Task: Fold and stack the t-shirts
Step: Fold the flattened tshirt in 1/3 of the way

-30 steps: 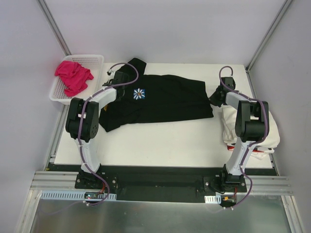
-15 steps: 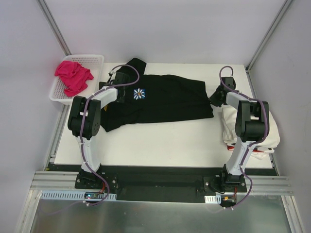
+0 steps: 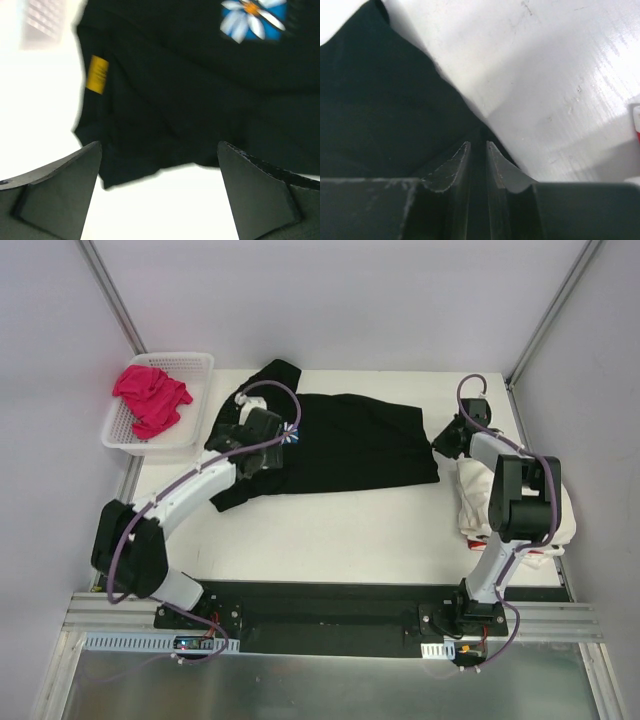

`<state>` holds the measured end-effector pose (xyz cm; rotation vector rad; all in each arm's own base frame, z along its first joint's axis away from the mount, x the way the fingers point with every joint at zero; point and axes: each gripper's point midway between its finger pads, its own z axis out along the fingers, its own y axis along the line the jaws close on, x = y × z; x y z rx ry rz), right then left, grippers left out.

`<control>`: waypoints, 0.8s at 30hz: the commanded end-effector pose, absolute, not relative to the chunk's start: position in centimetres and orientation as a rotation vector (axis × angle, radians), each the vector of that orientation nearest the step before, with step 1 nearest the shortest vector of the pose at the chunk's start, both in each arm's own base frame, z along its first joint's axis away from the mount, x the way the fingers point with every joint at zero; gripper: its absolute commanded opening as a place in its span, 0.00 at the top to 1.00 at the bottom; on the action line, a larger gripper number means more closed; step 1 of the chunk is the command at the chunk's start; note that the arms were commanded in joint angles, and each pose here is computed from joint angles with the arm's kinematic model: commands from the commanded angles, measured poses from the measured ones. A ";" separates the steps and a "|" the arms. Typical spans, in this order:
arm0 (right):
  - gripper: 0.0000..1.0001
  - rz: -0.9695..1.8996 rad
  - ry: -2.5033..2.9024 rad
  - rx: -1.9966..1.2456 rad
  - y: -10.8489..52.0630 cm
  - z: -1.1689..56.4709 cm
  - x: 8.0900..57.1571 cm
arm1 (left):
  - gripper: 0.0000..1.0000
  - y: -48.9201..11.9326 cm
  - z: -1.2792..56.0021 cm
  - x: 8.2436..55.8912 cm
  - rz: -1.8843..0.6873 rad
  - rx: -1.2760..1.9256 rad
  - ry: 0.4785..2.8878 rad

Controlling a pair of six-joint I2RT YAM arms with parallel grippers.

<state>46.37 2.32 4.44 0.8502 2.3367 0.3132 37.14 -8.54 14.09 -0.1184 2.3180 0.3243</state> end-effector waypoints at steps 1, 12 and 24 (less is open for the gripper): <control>0.81 0.434 2.235 0.812 3.9 8.5 46.9 | 0.06 -10.3 11.7 29.9 0.140 -0.230 2.470; 0.85 0.515 2.199 0.729 7.0 11.3 45.8 | 0.23 -7.2 9.9 28.0 0.068 -0.624 2.423; 0.85 0.468 2.159 0.742 5.2 12.4 43.9 | 0.29 -6.3 7.5 29.4 -0.070 -0.913 2.384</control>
